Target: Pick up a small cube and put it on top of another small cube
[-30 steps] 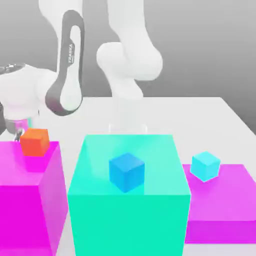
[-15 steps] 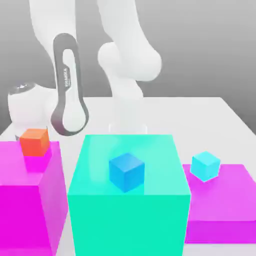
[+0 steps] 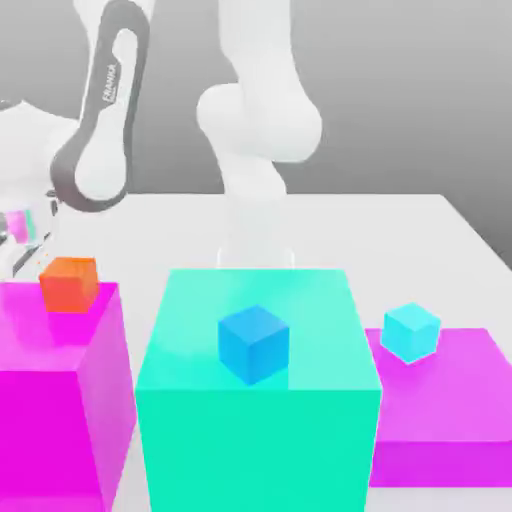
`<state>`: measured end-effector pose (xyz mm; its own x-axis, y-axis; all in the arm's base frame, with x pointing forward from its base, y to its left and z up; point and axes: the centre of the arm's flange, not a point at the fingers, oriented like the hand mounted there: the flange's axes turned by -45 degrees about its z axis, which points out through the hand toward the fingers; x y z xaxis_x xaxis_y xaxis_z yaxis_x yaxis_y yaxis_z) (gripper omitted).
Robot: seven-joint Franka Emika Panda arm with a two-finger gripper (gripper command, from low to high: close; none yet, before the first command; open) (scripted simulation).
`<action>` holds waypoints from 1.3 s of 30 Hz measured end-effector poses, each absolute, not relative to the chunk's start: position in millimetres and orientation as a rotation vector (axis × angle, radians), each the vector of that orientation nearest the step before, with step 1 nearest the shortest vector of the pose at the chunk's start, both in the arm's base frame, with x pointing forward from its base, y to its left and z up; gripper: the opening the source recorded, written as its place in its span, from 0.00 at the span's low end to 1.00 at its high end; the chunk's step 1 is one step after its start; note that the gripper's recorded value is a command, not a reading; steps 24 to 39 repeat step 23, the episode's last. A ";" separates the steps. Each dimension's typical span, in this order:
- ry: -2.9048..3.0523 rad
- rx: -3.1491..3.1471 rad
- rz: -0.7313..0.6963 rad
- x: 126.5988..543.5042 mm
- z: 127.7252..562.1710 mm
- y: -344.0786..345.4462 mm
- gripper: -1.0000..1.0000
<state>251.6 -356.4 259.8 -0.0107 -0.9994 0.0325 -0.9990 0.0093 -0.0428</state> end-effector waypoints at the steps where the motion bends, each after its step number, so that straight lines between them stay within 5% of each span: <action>1: 2.228 -2.197 -0.091 259.7 274.2 -362.2 0.00; 6: 2.223 -2.167 -0.122 295.4 353.1 -379.4 0.00; 14: 1.888 -2.479 -0.032 382.3 457.7 -247.6 0.00; 19: 1.792 -2.574 -0.003 392.9 412.0 -207.2 0.00; 20: 1.791 -2.575 -0.002 392.6 404.1 -206.3 1.00; 39: 1.791 -2.575 -0.002 392.6 404.1 -206.3 1.00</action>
